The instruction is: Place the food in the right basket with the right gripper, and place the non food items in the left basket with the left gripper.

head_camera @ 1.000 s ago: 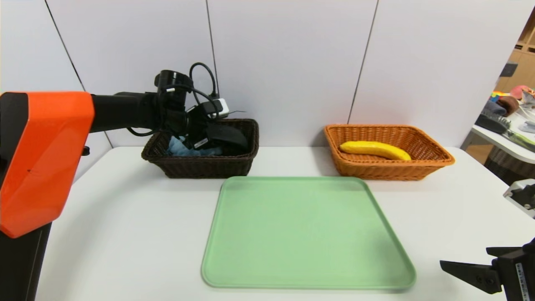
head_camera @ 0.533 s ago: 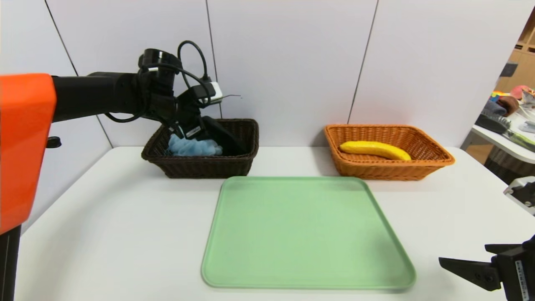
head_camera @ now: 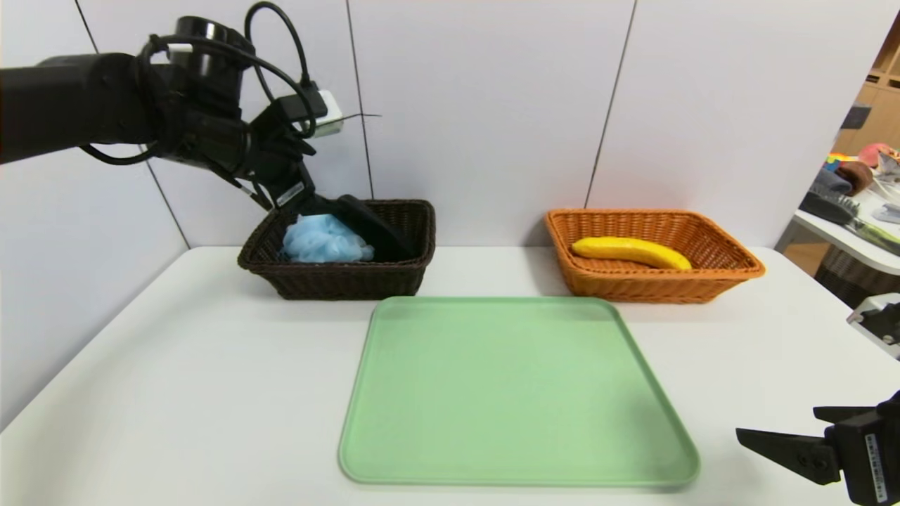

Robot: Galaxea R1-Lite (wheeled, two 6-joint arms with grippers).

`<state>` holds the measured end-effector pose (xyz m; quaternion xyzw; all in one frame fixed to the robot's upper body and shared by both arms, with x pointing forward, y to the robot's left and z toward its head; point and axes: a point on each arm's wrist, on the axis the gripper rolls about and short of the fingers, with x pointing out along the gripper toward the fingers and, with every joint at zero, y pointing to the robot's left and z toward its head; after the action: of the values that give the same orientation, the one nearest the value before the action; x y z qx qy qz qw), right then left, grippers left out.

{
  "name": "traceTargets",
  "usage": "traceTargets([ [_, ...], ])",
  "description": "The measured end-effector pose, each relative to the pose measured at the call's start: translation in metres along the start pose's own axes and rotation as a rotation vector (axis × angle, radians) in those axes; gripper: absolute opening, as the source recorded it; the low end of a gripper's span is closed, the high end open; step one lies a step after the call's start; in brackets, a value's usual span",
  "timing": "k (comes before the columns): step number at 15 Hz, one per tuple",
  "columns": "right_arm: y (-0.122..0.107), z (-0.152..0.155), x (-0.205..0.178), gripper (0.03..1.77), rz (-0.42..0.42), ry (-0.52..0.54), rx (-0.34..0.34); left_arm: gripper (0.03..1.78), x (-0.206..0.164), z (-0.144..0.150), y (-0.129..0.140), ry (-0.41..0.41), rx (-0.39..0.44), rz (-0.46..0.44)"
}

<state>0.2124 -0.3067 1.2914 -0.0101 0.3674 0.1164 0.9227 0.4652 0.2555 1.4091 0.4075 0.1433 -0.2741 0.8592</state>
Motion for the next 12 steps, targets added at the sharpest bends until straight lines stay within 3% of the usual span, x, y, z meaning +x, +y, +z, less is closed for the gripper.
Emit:
traceTargets([
  [2,0.0,0.002,-0.001,1.71,0.002,-0.007,-0.001,1.67,-0.022,0.008,-0.003,0.003,-0.094,-0.016],
  [6,0.001,0.009,-0.004,1.71,0.004,-0.036,-0.003,1.67,-0.061,0.022,-0.028,0.031,-0.397,-0.101],
  [9,0.001,0.013,-0.005,1.71,0.004,-0.048,0.001,1.69,-0.08,0.018,-0.047,0.074,-0.582,-0.127],
  [12,0.001,0.019,-0.007,1.71,-0.004,-0.063,0.003,1.69,-0.097,0.003,-0.067,0.154,-0.717,-0.124],
])
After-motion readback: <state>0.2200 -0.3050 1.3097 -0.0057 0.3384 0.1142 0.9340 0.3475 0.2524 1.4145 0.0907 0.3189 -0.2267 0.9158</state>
